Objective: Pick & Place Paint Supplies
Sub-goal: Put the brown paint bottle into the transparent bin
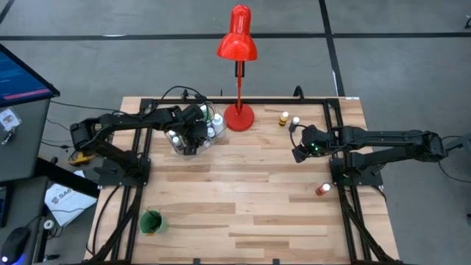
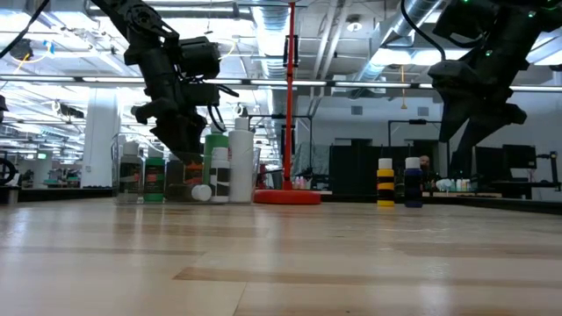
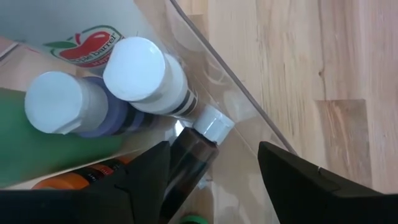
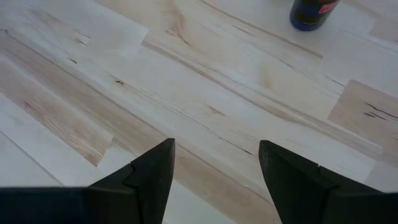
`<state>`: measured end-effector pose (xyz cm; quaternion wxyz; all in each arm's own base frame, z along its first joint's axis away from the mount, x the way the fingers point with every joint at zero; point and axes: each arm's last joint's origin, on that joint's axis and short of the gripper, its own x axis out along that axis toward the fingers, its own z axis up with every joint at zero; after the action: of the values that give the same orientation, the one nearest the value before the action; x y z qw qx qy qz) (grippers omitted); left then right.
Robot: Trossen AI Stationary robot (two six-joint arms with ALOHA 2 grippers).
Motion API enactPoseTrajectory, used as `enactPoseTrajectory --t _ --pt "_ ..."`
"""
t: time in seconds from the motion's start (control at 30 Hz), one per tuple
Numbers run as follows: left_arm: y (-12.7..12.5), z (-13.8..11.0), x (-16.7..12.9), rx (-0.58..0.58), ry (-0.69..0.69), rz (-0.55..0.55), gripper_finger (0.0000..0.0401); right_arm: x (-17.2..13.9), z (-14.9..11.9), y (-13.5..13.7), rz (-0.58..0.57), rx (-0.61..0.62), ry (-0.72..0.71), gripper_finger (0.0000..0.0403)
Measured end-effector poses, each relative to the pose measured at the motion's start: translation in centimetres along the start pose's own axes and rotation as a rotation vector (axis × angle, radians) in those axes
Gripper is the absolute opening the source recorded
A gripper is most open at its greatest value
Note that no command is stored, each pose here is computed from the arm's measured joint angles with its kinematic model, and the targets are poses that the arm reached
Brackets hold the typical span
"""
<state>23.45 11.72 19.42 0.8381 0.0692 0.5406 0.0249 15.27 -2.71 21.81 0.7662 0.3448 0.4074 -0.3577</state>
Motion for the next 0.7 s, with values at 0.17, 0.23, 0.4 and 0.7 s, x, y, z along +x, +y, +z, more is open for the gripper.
enactPoseTrajectory --t 0.17,0.23,0.4,0.7 --pt "-0.02 0.02 -0.01 0.002 -0.008 -0.012 0.0237 0.00 0.00 0.00 0.000 -0.005 0.000 0.0227" --pt "-0.02 0.04 -0.01 0.018 -0.011 -0.014 0.0237 0.00 0.00 0.00 0.000 -0.009 0.000 0.0227" --pt "-0.03 0.05 -0.01 0.025 -0.013 -0.015 0.0237 0.00 0.00 -0.01 -0.001 -0.009 0.000 0.0227" --pt "0.08 0.05 -0.04 0.052 -0.007 0.004 0.0237 0.00 0.00 -0.01 -0.001 -0.009 0.000 0.0227"
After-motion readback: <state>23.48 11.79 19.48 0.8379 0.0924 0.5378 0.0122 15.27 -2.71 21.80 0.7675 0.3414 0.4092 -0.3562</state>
